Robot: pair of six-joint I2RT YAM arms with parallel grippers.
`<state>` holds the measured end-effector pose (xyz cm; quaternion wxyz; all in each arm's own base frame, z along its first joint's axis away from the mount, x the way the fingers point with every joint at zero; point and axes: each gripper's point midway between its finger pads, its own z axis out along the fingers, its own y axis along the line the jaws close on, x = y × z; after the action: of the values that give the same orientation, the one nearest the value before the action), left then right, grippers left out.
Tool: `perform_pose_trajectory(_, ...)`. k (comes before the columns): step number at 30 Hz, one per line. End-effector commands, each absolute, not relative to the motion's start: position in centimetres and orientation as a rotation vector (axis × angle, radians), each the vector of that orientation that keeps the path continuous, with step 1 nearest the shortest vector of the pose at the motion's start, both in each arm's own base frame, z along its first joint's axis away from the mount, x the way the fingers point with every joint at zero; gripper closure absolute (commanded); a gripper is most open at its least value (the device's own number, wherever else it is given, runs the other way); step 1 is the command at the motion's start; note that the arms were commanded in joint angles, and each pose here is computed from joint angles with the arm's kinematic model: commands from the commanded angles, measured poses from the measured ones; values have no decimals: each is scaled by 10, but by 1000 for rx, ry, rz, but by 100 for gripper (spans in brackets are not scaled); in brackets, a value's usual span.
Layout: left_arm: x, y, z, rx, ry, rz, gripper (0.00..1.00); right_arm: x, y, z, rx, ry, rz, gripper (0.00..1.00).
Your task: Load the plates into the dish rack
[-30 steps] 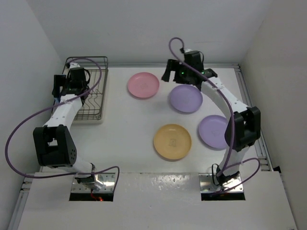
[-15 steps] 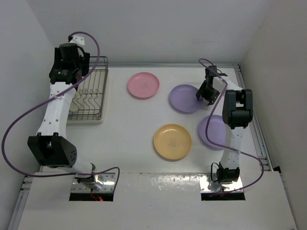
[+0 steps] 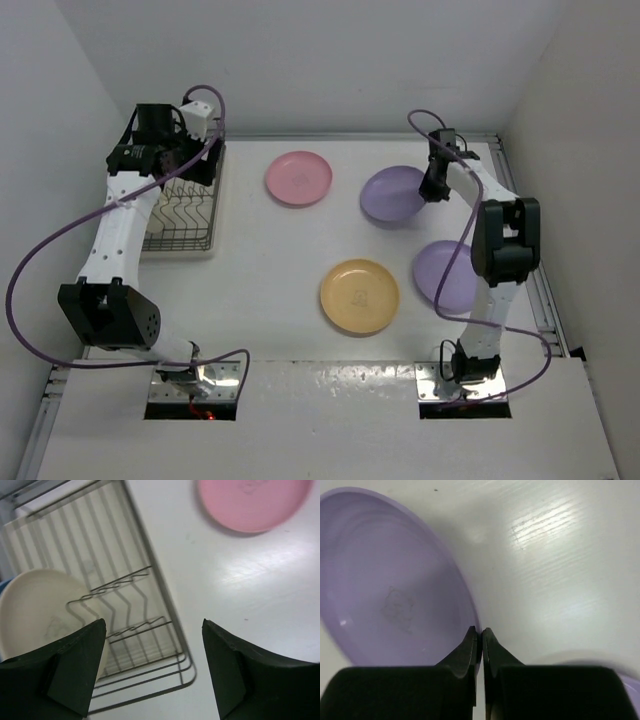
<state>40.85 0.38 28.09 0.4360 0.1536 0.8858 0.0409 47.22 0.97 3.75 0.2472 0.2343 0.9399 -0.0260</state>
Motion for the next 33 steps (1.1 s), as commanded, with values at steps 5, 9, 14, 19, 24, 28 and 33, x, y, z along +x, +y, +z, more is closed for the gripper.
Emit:
perform_pose_trajectory(5, 390, -91, 282, 673, 2105, -415, 21, 477, 118, 181, -15, 2174, 29, 100)
perform_pose_trajectory(9, 394, -117, 271, 740, 2117, -468, 21, 455, 217, 195, -222, 2134, 300, 100)
perform_pose_trajectory(14, 401, -122, 250, 767, 2166, -437, 22, 428, 303, 205, -403, 2068, 621, 100)
perform_pose_trajectory(19, 397, -115, 224, 751, 2240, -437, 37, 406, 341, 222, -496, 1996, 798, 100)
perform_pose_trajectory(24, 393, -111, 214, 758, 2271, -417, 84, 401, 347, 223, -522, 1985, 829, 100)
perform_pose_trajectory(28, 401, -88, 226, 684, 2279, -312, 100, 402, 348, 219, -516, 2003, 831, 82)
perform_pose_trajectory(33, 425, -3, 290, 384, 2208, 125, 100, 409, 336, 217, -473, 2060, 759, 1)
